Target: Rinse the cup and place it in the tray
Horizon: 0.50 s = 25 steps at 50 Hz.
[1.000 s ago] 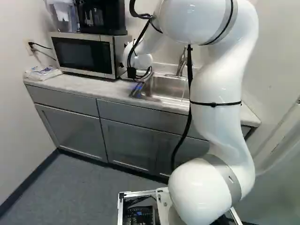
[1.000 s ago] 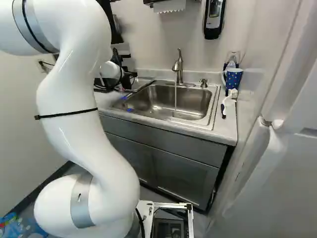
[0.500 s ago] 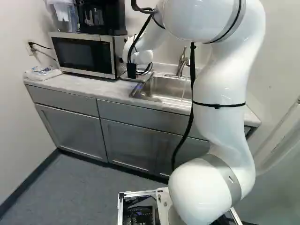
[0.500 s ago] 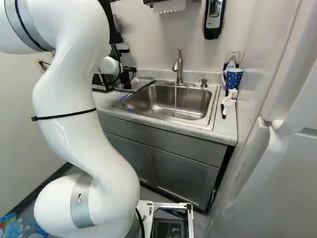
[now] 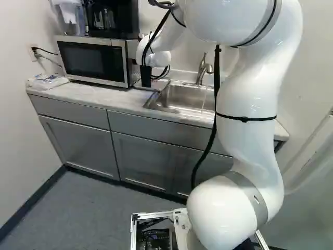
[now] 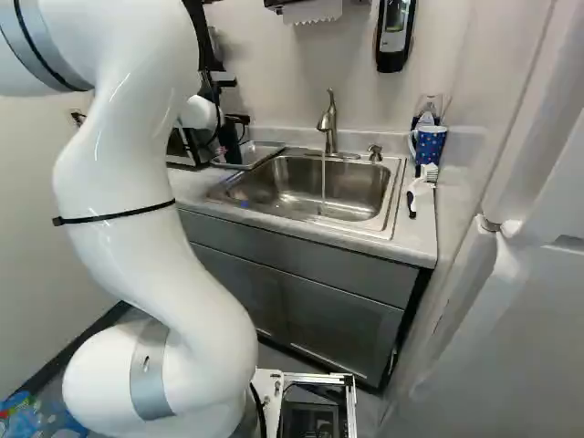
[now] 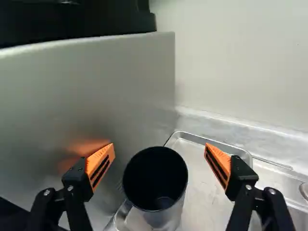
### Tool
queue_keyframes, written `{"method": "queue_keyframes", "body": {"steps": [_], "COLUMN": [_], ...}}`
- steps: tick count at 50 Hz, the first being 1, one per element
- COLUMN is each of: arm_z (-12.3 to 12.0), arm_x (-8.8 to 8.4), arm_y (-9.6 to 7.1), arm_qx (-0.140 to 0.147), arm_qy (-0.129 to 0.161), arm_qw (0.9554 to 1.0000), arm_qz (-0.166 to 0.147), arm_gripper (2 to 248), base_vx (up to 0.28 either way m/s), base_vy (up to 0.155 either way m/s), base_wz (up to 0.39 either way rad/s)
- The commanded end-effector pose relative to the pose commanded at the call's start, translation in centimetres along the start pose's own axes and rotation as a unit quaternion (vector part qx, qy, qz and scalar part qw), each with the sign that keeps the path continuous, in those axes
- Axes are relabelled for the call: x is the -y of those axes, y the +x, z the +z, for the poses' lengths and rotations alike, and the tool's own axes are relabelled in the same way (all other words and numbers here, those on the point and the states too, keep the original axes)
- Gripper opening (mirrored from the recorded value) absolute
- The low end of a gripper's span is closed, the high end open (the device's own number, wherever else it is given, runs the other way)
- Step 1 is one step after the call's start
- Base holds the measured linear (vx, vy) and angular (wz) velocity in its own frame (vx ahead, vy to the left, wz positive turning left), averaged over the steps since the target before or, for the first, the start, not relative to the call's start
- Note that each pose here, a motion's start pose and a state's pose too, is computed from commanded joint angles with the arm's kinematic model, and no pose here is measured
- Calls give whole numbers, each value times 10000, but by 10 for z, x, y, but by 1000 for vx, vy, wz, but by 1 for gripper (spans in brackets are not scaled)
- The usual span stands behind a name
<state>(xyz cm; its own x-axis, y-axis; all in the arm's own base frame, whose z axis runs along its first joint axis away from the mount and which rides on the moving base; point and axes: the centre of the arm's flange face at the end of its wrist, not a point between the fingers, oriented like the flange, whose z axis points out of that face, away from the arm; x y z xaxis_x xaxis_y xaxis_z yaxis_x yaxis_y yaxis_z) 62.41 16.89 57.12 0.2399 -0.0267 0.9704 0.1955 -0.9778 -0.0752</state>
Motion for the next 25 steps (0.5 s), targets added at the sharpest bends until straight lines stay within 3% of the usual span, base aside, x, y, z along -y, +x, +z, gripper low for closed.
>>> {"method": "queue_keyframes", "body": {"steps": [25], "arm_z": [-9], "arm_x": [2], "arm_y": [27], "arm_qx": [-239], "arm_qy": [21], "arm_qw": [9997], "arm_qz": [13], "arm_gripper": [247], "base_vx": [0], "base_vy": [0], "base_wz": [0]}}
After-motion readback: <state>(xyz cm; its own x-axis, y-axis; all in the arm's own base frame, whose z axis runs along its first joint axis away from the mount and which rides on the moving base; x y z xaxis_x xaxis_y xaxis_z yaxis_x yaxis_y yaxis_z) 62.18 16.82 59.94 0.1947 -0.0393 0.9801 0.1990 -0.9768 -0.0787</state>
